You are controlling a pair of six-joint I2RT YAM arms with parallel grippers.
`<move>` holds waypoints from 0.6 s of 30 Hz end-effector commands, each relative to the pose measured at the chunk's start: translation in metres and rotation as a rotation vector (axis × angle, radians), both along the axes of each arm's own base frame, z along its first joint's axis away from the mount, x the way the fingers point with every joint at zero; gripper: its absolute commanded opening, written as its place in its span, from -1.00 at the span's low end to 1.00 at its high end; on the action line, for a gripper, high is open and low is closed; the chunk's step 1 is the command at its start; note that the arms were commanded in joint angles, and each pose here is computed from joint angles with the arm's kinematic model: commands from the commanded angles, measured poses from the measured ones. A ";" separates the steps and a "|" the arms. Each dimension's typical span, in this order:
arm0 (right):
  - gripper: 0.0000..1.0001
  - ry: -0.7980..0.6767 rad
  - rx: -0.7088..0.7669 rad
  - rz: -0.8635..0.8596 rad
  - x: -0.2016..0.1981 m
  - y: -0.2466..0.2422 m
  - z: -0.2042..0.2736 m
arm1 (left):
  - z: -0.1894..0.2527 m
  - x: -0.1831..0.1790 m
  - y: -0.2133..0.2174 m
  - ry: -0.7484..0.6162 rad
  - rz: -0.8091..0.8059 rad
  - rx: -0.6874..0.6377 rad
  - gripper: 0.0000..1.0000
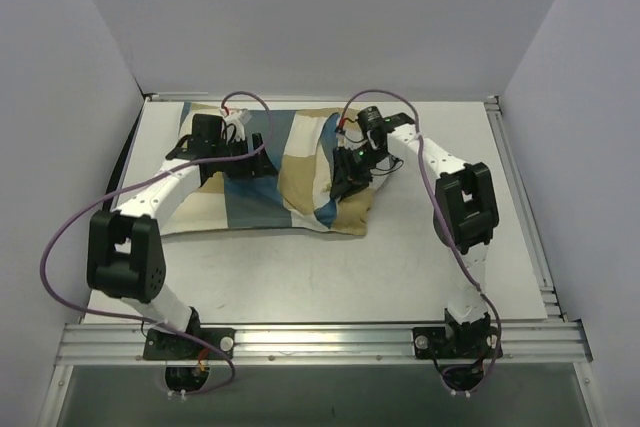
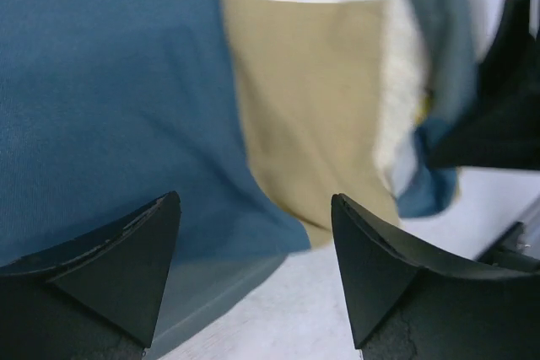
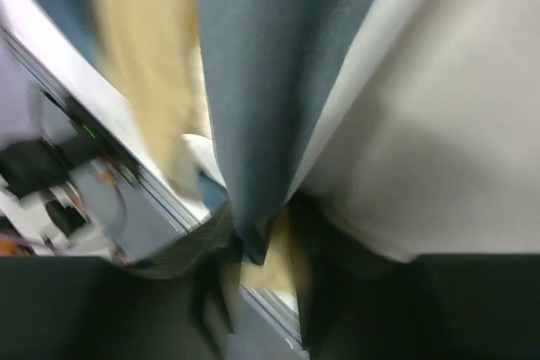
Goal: Put the pillow into the pillowcase
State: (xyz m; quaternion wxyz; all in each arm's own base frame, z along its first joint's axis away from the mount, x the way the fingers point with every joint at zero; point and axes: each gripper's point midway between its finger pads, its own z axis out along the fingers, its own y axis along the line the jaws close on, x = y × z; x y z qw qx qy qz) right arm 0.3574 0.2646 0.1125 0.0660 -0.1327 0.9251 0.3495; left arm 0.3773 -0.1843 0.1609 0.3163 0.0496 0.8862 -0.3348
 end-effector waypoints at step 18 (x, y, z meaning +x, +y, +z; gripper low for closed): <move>-0.27 0.096 0.003 -0.113 -0.040 -0.115 0.029 | -0.072 -0.032 0.035 0.136 -0.104 0.229 0.55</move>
